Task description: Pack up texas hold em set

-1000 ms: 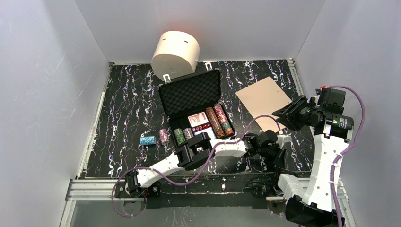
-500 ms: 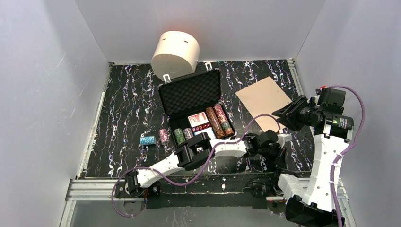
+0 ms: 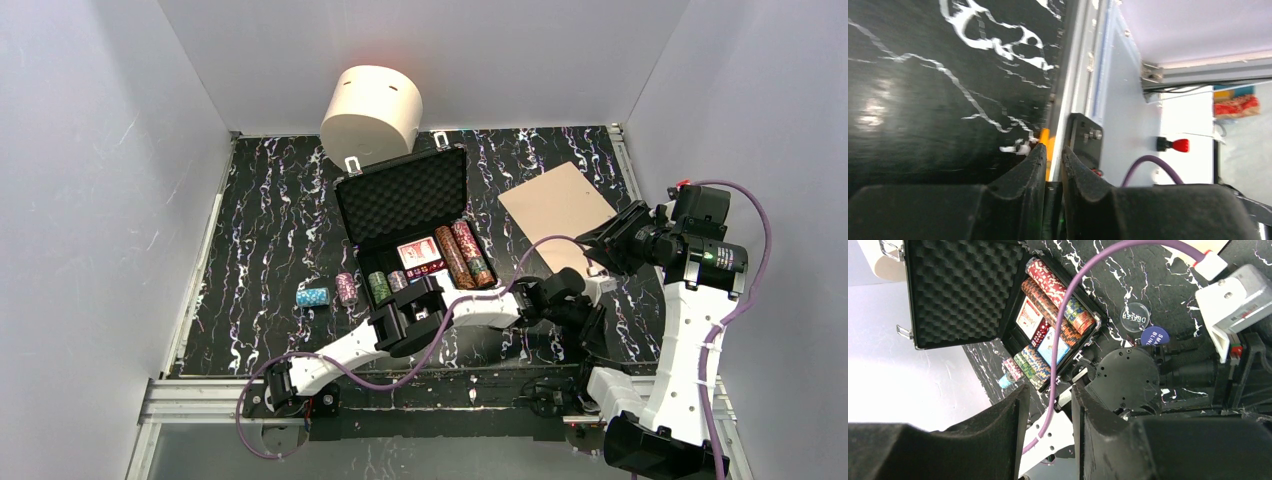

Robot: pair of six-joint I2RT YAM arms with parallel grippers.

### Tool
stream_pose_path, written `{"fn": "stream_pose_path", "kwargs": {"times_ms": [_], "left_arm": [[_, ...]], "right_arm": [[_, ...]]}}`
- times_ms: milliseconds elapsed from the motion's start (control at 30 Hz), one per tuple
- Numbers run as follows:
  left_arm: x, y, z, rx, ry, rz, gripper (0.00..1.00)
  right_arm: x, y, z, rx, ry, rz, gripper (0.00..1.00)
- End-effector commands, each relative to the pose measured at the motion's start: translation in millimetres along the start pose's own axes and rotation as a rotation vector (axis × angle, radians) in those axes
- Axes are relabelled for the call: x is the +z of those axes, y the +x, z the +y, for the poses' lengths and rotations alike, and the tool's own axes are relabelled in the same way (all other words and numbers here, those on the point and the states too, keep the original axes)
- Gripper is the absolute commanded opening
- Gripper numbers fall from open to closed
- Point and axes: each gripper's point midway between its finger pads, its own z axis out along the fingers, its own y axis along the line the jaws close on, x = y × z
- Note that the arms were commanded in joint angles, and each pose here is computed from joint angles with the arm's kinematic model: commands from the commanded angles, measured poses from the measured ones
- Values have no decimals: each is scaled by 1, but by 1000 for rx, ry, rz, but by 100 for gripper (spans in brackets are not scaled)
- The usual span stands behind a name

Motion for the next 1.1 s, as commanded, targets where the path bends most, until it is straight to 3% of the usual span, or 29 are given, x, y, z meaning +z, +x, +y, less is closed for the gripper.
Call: {"fn": "stream_pose_path", "kwargs": {"times_ms": [0, 300, 533, 767, 1067], "left_arm": [[-16, -23, 17, -15, -21, -36, 19], [-18, -17, 25, 23, -57, -6, 28], [-13, 7, 24, 18, -29, 70, 27], [-7, 28, 18, 6, -5, 126, 19], [-5, 34, 20, 16, -36, 121, 23]], "right_arm": [[-3, -5, 11, -37, -44, -20, 45], [-3, -4, 11, -33, -53, -21, 45], [-1, -3, 9, -28, -49, -20, 45], [0, -2, 7, -25, -47, -21, 45], [1, -1, 6, -23, -45, -18, 45]]}}
